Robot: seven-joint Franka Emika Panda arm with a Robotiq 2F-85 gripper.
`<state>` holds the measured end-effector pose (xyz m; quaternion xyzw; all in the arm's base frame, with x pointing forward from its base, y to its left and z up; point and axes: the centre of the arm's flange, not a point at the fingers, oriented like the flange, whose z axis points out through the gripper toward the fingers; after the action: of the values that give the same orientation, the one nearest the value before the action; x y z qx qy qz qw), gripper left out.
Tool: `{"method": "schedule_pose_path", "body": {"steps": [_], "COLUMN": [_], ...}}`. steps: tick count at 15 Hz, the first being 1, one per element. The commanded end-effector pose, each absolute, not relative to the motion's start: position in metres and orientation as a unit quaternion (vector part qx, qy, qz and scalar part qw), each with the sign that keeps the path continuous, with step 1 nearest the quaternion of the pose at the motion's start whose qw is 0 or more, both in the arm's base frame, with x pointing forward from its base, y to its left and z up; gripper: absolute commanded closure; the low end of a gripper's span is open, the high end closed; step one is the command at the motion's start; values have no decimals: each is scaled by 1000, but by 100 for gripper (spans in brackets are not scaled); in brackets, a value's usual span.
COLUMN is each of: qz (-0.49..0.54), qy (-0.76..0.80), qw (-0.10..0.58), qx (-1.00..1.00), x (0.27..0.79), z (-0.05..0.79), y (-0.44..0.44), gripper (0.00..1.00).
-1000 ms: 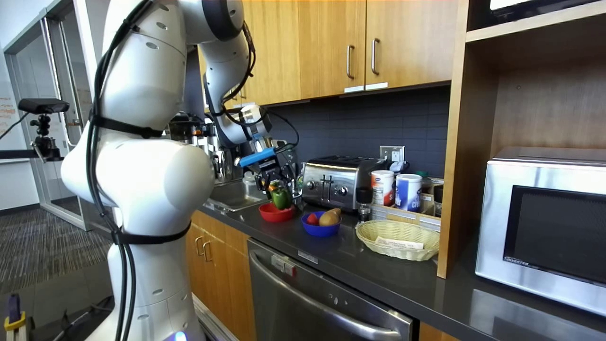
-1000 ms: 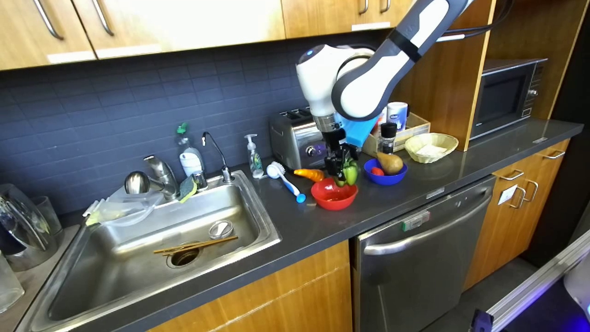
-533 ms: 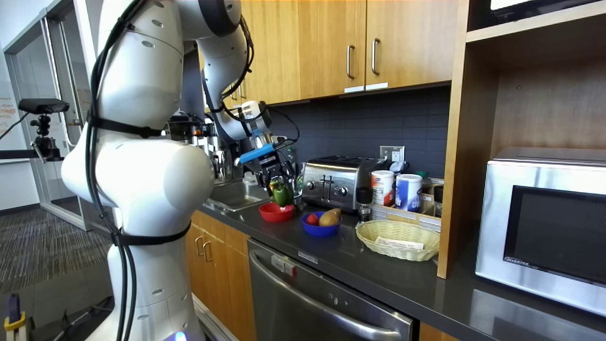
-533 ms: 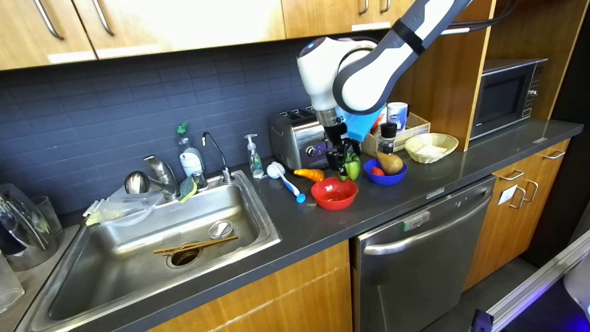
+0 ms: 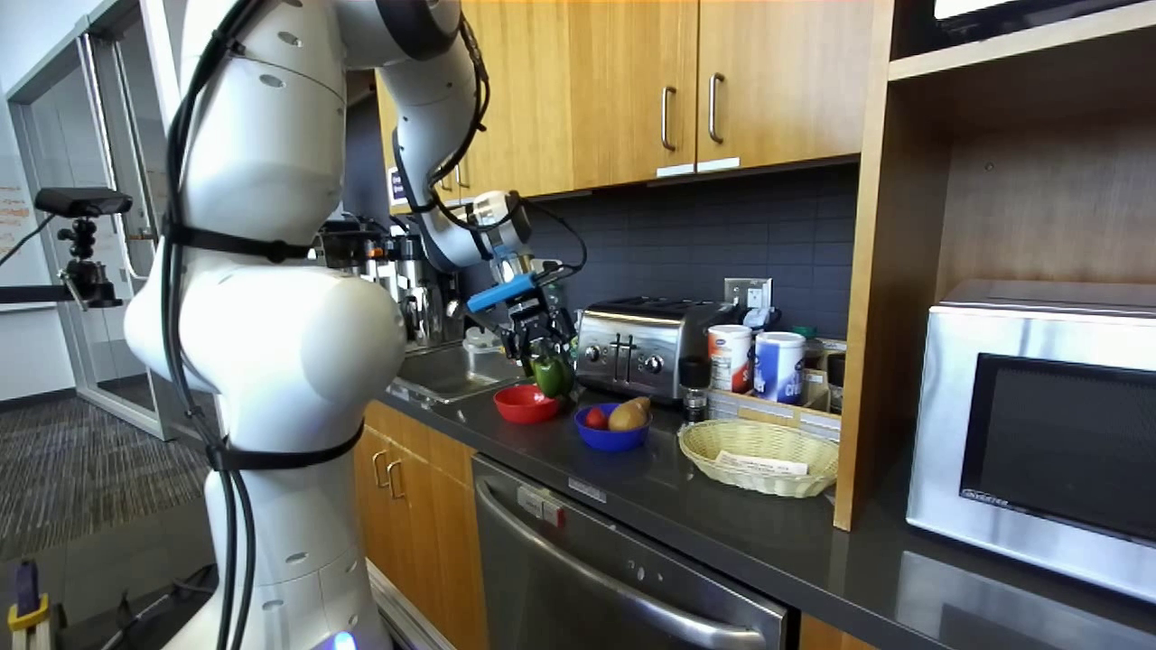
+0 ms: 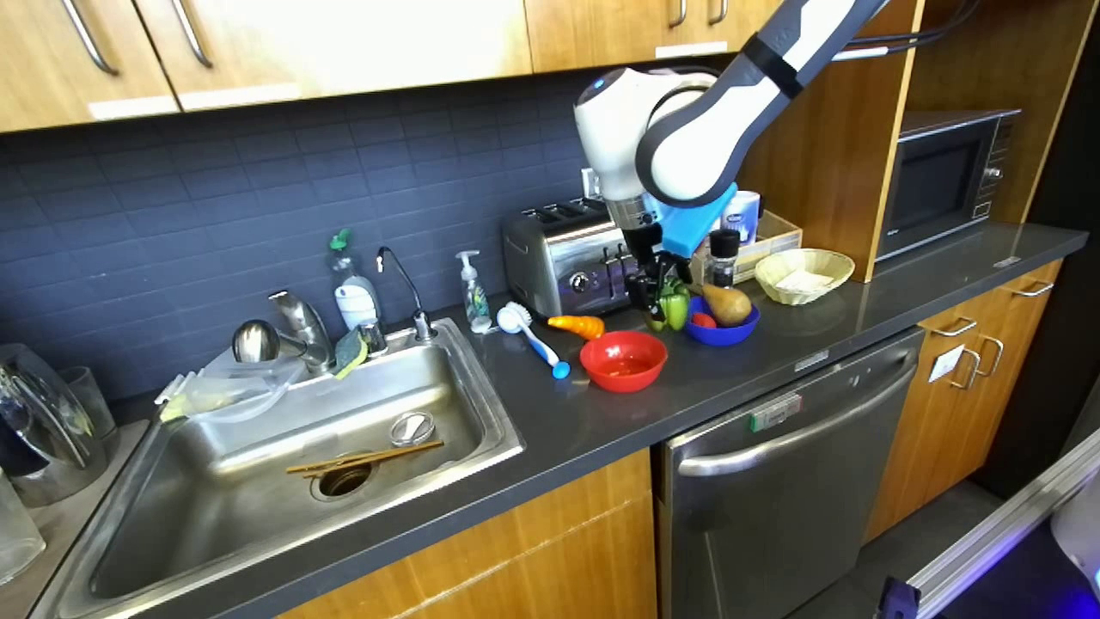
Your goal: Pick up the green pepper toy and put it on the kitchen counter
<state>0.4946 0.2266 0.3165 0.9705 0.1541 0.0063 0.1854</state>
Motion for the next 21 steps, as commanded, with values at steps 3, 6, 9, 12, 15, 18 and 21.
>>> {"method": "schedule_pose_path", "body": {"steps": [3, 6, 9, 12, 15, 18, 21], "qz": [-9, -21, -33, -44, -54, -64, -67], "qy": [128, 116, 105, 95, 86, 83, 84], "qw": [180, 173, 165, 159, 155, 153, 151], "qx": [975, 978, 980, 982, 983, 983, 983], "x": [481, 476, 472, 468, 463, 455, 450], "z": [316, 311, 306, 303, 300, 298, 295], "y": [207, 200, 195, 194, 193, 192, 191], "gripper": [32, 32, 32, 32, 32, 32, 32]}}
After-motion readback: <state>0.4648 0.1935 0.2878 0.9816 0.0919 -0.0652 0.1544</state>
